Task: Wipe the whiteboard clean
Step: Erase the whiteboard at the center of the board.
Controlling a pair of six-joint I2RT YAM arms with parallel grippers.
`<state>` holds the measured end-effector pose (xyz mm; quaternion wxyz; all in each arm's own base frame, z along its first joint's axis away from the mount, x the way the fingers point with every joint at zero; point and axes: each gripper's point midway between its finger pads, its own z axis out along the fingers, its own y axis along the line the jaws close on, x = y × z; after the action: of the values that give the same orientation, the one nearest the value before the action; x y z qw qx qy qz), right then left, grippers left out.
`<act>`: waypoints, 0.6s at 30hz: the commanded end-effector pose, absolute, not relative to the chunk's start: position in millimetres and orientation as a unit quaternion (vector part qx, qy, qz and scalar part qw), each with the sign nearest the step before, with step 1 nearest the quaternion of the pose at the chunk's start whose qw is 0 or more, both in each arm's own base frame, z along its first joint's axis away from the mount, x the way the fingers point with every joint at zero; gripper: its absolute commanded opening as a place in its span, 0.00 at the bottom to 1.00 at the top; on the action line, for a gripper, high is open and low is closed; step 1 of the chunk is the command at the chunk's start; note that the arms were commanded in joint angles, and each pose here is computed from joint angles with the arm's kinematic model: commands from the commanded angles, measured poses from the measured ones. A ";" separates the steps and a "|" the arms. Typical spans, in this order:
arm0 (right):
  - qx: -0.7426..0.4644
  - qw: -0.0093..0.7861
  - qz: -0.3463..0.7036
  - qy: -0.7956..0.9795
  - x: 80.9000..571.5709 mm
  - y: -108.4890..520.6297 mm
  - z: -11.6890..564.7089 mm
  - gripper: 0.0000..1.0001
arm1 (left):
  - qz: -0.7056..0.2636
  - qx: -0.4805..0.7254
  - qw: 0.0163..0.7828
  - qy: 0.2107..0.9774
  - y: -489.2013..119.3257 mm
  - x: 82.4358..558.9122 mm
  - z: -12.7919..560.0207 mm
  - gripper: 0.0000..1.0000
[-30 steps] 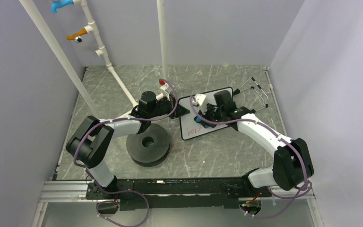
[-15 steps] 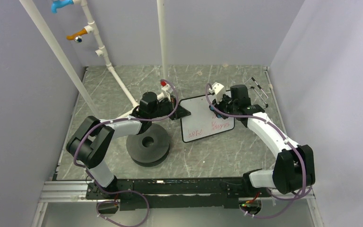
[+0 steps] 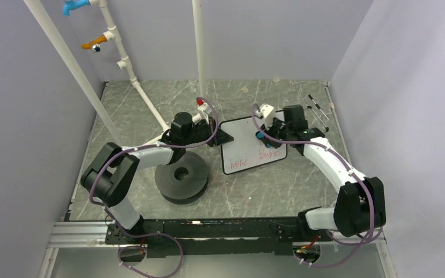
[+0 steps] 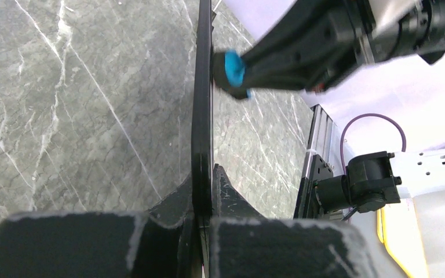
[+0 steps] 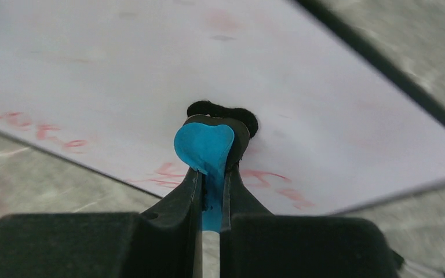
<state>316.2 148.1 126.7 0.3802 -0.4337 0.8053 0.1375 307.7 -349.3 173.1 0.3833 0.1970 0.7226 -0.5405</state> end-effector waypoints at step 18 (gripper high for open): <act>-0.437 0.467 0.198 0.742 333.5 225.3 189.1 0.00 | -0.575 0.241 0.432 0.651 -356.1 301.6 243.7 0.00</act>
<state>340.7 167.0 167.7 0.4624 -0.3893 0.7839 0.1420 302.3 -347.8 175.9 0.3751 0.2028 0.7231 -0.5434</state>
